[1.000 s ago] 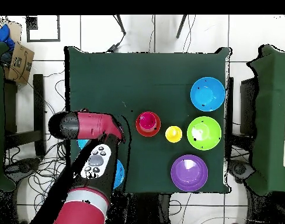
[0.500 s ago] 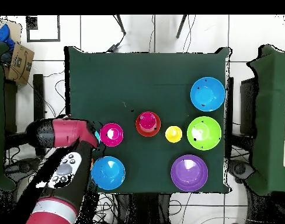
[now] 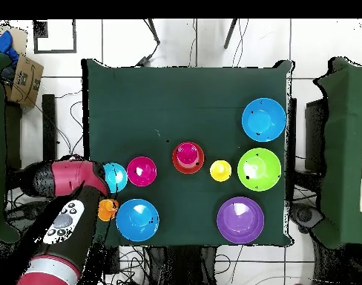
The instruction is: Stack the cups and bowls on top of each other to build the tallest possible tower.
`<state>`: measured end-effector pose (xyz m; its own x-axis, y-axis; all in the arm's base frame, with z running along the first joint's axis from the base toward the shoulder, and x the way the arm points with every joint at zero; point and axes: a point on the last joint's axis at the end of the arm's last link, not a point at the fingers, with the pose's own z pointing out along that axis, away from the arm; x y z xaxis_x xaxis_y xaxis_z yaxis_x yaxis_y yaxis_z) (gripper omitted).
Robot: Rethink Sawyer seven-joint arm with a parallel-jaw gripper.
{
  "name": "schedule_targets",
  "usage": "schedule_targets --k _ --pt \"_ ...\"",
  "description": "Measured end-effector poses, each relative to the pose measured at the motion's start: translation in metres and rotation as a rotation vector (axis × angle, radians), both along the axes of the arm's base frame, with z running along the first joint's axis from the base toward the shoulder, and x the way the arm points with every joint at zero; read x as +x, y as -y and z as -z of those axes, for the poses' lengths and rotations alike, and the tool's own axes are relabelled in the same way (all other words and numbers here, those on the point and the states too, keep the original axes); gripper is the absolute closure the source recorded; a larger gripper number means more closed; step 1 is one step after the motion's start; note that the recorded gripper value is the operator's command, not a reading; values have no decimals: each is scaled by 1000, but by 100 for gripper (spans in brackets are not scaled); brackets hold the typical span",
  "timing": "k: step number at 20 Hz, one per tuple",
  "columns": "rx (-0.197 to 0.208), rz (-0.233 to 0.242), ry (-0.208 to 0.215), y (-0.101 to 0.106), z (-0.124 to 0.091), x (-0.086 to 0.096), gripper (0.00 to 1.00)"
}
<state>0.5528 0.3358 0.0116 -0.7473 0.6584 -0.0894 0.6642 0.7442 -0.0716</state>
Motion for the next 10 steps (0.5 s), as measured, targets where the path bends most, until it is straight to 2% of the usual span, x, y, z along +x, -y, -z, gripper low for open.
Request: schedule_targets --k 10 --pt "-27 10 -7 11 8 -2 0"
